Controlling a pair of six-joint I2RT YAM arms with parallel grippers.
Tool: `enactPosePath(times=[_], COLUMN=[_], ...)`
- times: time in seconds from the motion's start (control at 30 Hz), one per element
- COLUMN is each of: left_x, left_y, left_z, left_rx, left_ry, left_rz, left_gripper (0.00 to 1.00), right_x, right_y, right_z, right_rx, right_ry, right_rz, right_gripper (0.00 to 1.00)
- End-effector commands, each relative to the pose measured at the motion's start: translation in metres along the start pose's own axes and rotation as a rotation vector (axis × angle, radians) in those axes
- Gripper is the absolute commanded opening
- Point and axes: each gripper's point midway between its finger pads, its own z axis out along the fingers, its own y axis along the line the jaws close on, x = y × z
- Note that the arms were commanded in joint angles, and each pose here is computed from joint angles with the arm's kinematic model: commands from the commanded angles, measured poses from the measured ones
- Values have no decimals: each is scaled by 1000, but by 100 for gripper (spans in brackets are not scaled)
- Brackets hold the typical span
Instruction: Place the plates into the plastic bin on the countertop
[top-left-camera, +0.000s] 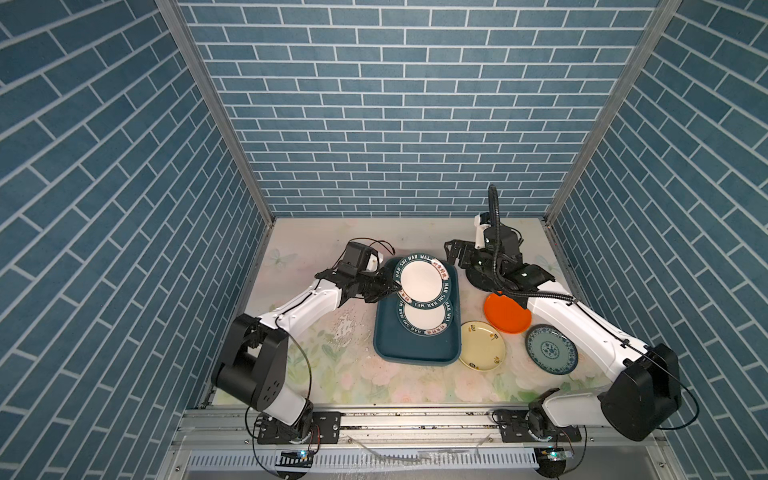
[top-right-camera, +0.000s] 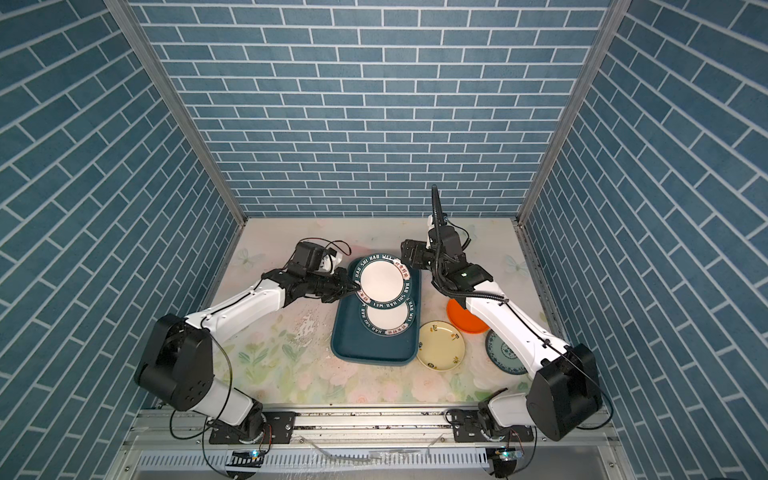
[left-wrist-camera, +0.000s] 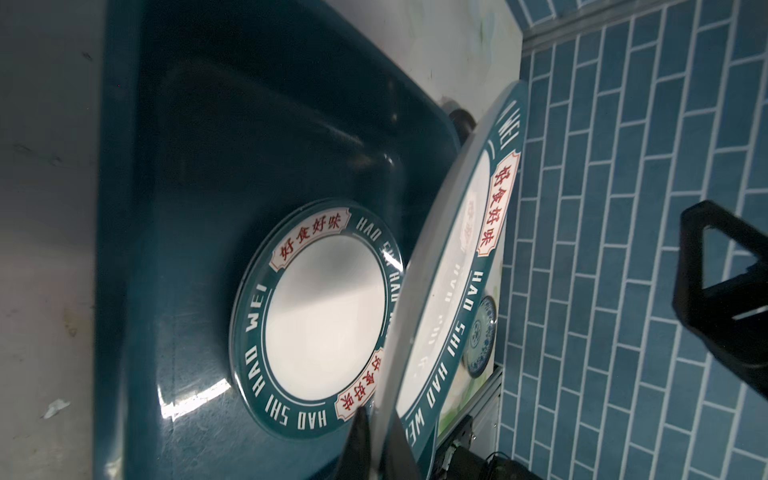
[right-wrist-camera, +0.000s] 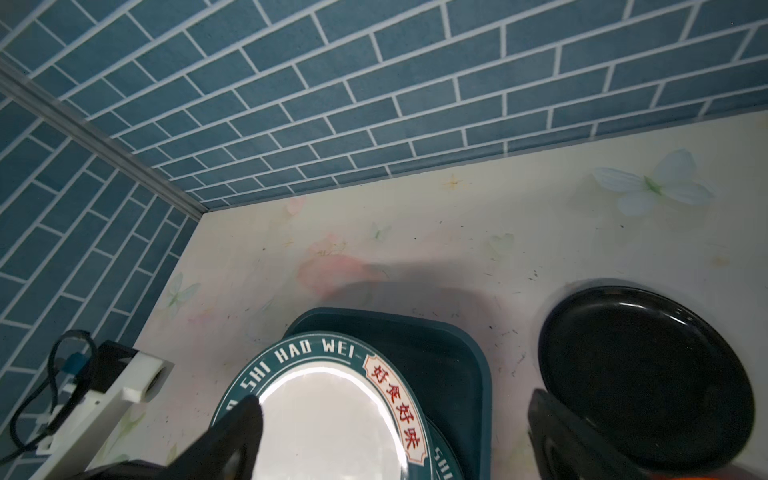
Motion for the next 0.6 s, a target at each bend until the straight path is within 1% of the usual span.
enactPosePath(times=[0.0,0.1,0.3,0.5,0.57], left_x=[13,23,37,39,38], left_y=[-12,-6,14,23,15], left_z=[7,16,24,23,20], left_rx=[27,14,-74,-115,-82], left_ry=[85,156,236,244,231], left_rz=[59,39,5,1,12], left_gripper=[3,3,3,2,2], right_x=[8,17,23,27,28], right_y=[-26,-36,-43,-44,-44], right_z=[-9,-10,-13,-12,-11], right_rx=[92,122,144,146,147], right_ry=[7,27,32,51,51], right_rz=[67,82,98,98,99], right_gripper=[99,99,99,99,99])
